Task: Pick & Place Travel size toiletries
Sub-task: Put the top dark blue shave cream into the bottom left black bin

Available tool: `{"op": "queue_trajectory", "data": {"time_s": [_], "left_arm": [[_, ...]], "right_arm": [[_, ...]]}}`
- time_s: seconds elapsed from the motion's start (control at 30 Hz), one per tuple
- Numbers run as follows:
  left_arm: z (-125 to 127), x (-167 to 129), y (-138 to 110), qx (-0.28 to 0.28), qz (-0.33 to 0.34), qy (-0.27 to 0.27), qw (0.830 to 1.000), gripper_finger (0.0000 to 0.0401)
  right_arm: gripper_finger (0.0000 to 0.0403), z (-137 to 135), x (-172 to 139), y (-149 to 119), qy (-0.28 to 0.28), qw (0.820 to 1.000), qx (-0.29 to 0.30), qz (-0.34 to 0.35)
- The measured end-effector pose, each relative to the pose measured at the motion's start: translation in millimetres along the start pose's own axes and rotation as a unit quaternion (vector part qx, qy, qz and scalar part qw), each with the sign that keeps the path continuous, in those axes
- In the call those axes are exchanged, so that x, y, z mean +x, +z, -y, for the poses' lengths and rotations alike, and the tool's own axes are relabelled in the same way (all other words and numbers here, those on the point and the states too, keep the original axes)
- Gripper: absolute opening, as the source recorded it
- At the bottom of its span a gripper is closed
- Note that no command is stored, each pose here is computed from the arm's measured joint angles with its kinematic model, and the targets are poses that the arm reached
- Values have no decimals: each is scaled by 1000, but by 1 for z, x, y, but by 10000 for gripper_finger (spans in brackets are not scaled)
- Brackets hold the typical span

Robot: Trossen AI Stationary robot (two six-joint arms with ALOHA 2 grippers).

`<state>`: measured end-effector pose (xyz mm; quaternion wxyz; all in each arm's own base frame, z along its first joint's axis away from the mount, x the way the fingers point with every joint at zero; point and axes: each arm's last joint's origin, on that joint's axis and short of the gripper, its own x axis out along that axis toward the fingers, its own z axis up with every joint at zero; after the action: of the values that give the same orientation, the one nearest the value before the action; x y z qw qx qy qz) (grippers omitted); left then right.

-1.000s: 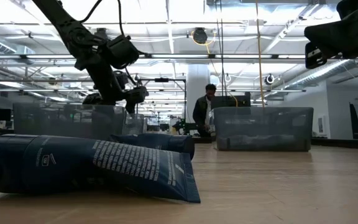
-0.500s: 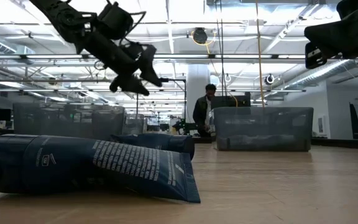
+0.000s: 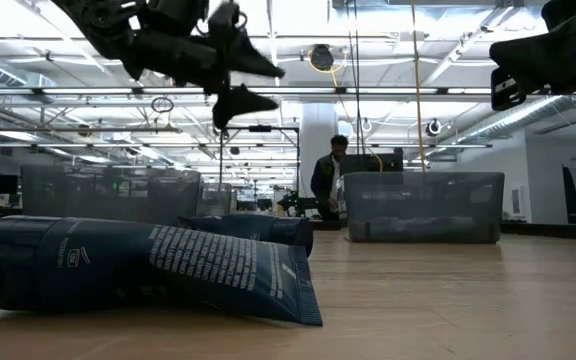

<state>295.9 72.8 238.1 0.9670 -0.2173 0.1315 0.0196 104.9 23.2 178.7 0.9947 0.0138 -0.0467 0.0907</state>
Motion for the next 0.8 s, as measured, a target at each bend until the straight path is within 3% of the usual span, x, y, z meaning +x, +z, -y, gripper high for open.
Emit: {"op": "queue_trajectory", "data": {"time_s": [0.2, 0.37, 0.57, 0.8], "left_arm": [[21, 7, -12, 14, -30, -42, 999, 269], [46, 9, -20, 95, -33, -87, 991, 258], [81, 8, -24, 170, 2, -153, 973, 169], [99, -3, -24, 162, 5, -181, 970, 53]], "right_arm": [[0, 0, 0, 0, 0, 1000, 0, 0], [0, 0, 0, 0, 0, 1000, 0, 0], [0, 0, 0, 0, 0, 1000, 0, 0], [0, 0, 0, 0, 0, 1000, 0, 0]]}}
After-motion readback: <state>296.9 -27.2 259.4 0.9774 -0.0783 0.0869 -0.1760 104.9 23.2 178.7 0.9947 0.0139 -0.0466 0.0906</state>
